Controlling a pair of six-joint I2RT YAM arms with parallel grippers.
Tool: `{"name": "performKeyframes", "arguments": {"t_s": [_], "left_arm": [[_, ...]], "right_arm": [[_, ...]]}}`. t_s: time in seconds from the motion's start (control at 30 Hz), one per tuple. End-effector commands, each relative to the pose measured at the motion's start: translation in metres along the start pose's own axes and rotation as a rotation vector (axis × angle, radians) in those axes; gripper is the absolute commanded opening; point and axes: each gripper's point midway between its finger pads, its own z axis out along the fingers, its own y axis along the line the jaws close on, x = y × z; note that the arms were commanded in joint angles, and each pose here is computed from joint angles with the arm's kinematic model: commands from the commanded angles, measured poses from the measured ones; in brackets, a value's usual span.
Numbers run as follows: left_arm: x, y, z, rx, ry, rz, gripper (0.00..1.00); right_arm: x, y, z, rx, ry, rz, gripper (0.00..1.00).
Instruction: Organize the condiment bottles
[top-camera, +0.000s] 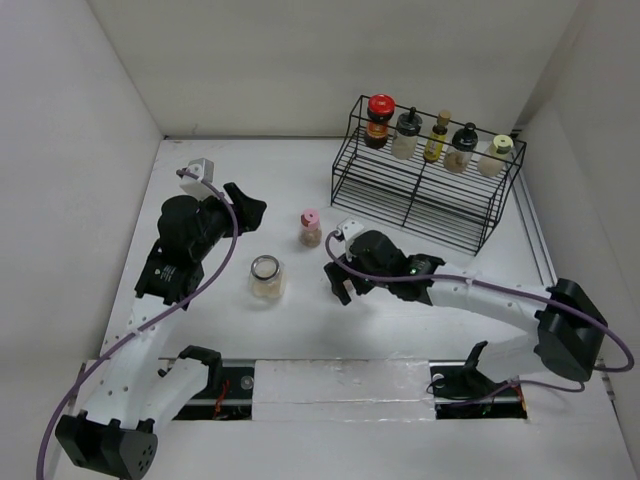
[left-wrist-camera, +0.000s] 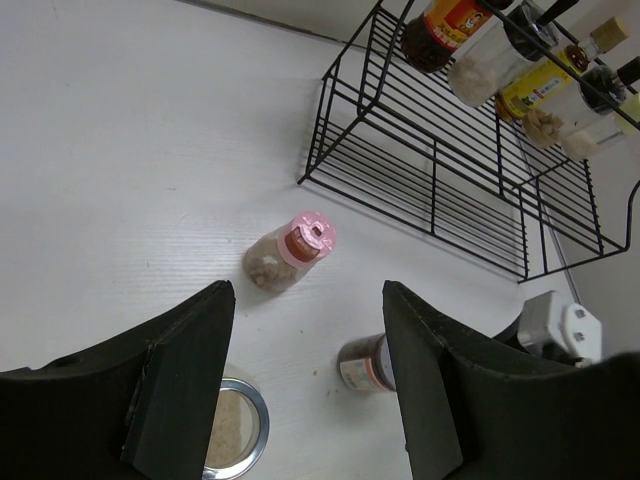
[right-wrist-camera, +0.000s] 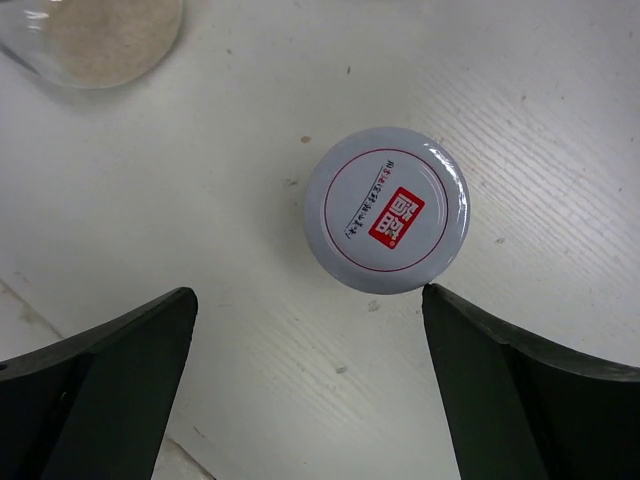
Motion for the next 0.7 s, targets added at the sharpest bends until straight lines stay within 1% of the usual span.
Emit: {"name": "performKeyframes", "arguments": {"t_s": [0.0, 0.03, 0.17, 0.23, 0.27, 0.3, 0.4, 0.43, 0.47, 0.5, 0.53, 0.57, 0.63, 0.67], "left_arm": [[-0.025, -0.011, -0.006, 0.031, -0.081, 0.005, 0.57], [-0.025, -0.011, -0.006, 0.031, -0.081, 0.005, 0.57], [-0.025, -0.011, -0.006, 0.031, -0.081, 0.005, 0.57], [-0.025, -0.011, -0.006, 0.031, -0.081, 0.005, 0.57], [-0.025, -0.011, -0.006, 0.031, -0.081, 0.005, 0.57], [-0.025, -0.011, -0.006, 0.031, -0.081, 0.005, 0.57], [-0.024, -0.013, -0.006, 0.039, -0.077, 0.005, 0.57], [-0.019, -0.012, -0.005, 0.043, -0.065, 0.005, 0.57], [-0.019, -0.012, -0.005, 0.043, -0.065, 0.005, 0.57], [-0.019, -0.013, -0.005, 0.051, -0.06, 0.005, 0.57], [-0.016, -0.014, -0.003, 0.055, -0.046, 0.004, 0.57], [-0.016, -0.014, -0.003, 0.055, -0.046, 0.004, 0.57], [-0.016, -0.014, -0.003, 0.055, -0.046, 0.004, 0.57], [-0.016, -0.014, -0.003, 0.055, -0.046, 0.004, 0.57]], "right_arm": [[-0.02, 0.0, 0.012, 0.033, -0.057, 0.035, 1.0], [-0.019, 0.0, 0.016, 0.034, -0.052, 0.035, 1.0], [-0.029, -0.021, 0.023, 0.171, -0.076, 0.045, 1.0], [-0.033, -0.02, 0.025, 0.165, -0.101, 0.05, 1.0], [-0.038, -0.02, 0.029, 0.154, -0.12, 0.06, 0.97], [-0.042, -0.019, 0.029, 0.15, -0.135, 0.063, 0.97], [-0.04, -0.02, 0.04, 0.159, -0.142, 0.064, 0.93], [-0.04, -0.02, 0.04, 0.159, -0.142, 0.064, 0.93], [-0.039, -0.02, 0.045, 0.16, -0.14, 0.064, 0.85], [-0.035, -0.02, 0.047, 0.162, -0.13, 0.062, 0.81], [-0.042, -0.019, 0.047, 0.158, -0.147, 0.065, 0.79], [-0.042, -0.019, 0.047, 0.158, -0.148, 0.065, 0.72], [-0.039, -0.019, 0.049, 0.16, -0.139, 0.064, 0.66], [-0.039, -0.019, 0.049, 0.16, -0.139, 0.064, 0.66]]}}
